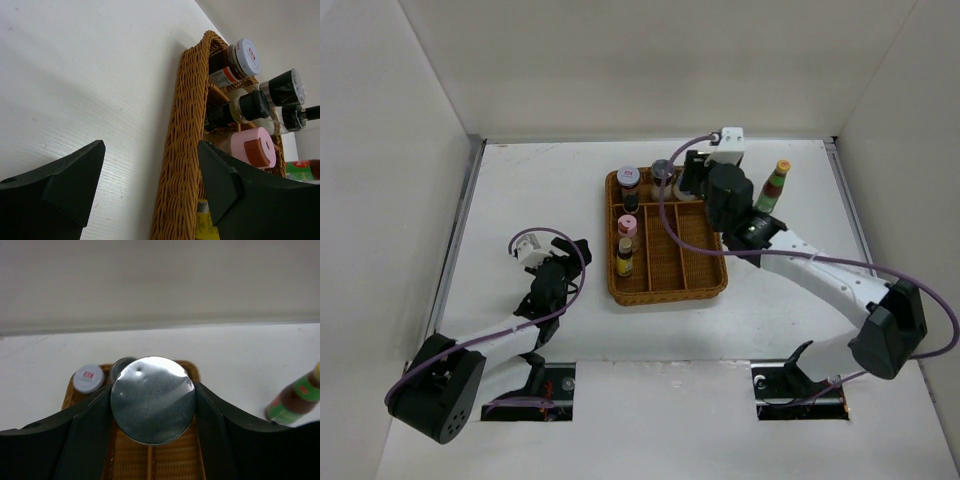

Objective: Organize the condiment bottles

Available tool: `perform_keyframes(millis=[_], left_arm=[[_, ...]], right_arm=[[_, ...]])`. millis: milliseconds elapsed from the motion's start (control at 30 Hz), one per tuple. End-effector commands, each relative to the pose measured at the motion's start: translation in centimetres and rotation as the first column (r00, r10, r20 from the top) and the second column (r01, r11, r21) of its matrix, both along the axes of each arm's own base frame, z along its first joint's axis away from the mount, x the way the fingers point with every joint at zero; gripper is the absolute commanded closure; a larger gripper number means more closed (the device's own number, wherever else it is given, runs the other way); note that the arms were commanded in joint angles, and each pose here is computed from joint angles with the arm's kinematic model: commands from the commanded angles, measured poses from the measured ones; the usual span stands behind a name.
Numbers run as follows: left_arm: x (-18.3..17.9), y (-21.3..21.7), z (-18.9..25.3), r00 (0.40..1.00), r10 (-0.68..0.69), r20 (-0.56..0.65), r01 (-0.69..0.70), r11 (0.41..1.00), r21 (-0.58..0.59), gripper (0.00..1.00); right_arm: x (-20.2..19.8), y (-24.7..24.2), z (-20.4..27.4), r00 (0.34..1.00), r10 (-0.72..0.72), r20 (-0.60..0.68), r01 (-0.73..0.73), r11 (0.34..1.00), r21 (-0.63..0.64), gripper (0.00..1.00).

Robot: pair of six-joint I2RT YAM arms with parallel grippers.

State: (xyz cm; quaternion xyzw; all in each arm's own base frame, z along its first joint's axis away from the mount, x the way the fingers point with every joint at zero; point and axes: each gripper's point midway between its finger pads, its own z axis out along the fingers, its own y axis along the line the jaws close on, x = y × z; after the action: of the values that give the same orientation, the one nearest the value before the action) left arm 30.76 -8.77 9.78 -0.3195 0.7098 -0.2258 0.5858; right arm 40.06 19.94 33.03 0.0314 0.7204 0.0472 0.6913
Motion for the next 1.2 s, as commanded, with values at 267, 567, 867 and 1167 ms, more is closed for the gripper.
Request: perform_keyframes(millis=[267, 567, 867, 1167], left_arm=[[0.9, -0.5, 2.7, 0.997, -0.003, 0.080, 0.007, 0.999, -0.049, 0.26], [0.9, -0.4, 2.7, 0.997, 0.001, 0.081, 0.002, 0.999, -0.048, 0.26], [0.9, -0.6, 2.5, 0.997, -0.008, 0.075, 0.011, 0.999, -0.046, 0.26], [0.9, -0.7, 2.8, 0.996, -0.010, 0.083, 0.015, 0.999, -0.052, 0.26]], right_arm=[[1.7, 9.5, -5.4, 0.977, 0.203, -0.058, -0.198, 0.977, 0.080, 0.53], [3.3, 10.7, -11.4, 0.963, 0.217, -0.160, -0.216, 0.976, 0.024, 0.49], [2.3, 8.9, -8.8, 0.975, 0.182, -0.124, -0.179, 0.983, 0.032, 0.10], [1.8, -5.8, -2.2, 0.994, -0.097, -0.043, 0.101, 0.991, 0.087, 0.11]])
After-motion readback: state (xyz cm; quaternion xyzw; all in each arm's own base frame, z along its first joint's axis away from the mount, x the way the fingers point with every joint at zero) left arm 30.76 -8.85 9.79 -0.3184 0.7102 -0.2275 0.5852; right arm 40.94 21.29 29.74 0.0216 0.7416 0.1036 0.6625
